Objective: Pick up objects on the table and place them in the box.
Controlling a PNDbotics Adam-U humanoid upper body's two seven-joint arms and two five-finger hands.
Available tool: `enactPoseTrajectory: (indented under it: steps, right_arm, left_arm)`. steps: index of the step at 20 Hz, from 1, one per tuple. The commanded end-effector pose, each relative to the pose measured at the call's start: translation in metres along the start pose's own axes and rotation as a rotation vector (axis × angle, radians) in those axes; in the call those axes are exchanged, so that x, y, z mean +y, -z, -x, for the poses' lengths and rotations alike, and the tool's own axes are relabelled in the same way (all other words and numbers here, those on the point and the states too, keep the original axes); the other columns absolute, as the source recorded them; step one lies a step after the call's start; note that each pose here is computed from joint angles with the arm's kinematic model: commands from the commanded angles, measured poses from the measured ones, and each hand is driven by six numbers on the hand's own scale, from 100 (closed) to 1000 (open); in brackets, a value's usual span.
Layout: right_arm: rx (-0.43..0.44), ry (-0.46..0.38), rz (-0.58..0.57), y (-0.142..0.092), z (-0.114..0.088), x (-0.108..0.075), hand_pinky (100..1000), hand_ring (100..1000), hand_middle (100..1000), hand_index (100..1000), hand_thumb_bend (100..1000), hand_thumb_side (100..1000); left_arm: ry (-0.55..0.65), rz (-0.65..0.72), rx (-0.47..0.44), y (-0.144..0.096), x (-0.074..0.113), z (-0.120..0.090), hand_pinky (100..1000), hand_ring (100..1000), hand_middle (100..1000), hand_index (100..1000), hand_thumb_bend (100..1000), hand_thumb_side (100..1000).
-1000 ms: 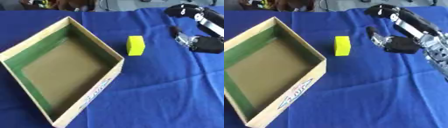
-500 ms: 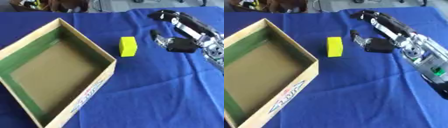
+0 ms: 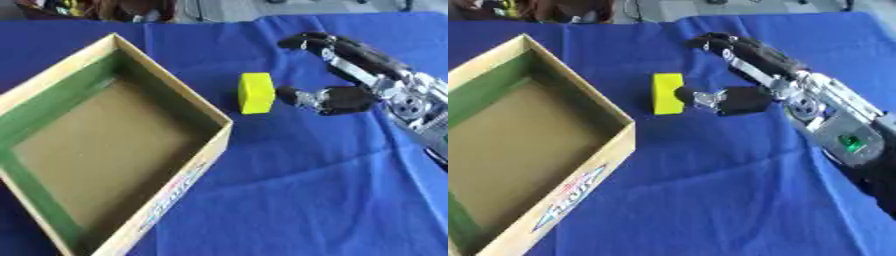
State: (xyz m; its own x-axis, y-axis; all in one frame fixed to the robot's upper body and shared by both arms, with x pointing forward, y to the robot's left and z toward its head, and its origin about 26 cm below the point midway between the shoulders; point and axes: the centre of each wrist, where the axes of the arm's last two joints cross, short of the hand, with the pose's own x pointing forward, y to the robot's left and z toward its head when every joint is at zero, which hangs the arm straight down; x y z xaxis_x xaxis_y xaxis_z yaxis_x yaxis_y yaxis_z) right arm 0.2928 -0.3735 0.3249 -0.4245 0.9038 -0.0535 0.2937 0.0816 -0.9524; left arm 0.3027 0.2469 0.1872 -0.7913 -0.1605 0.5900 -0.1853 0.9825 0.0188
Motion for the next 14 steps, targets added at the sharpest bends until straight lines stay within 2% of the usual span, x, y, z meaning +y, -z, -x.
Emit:
enactPoseTrajectory:
  steps: [1,2,3,4,8,14]
  right_arm:
    - [-0.01,-0.066,-0.022,-0.001,0.004,-0.016,919,912,897,1000,525,894]
    - [-0.011,-0.067,-0.024,-0.001,0.004,-0.016,919,912,897,1000,525,894]
    - [-0.018,-0.065,-0.042,-0.001,0.005,-0.016,943,927,921,1000,636,812]
    - [-0.026,-0.062,-0.059,-0.002,0.005,-0.016,947,929,922,1000,663,767]
    - [-0.037,-0.049,-0.091,-0.004,0.009,-0.023,952,928,916,1000,656,697]
    - [-0.008,-0.055,-0.053,-0.009,0.015,-0.031,949,922,903,1000,637,716]
  left_arm:
    - [-0.002,0.009,-0.021,0.003,0.0,-0.004,176,321,498,518,100,868]
    - [-0.002,0.009,-0.021,0.003,0.0,-0.004,176,321,498,518,100,868]
    - [-0.003,0.011,-0.019,0.003,-0.001,-0.004,173,318,498,516,100,869]
    - [-0.004,0.013,-0.018,0.003,-0.001,-0.004,172,318,498,515,100,868]
    - [-0.009,0.021,-0.018,0.003,-0.003,-0.005,171,316,498,514,100,868]
    - [-0.016,0.029,-0.018,0.002,-0.005,-0.005,169,315,498,512,100,868]
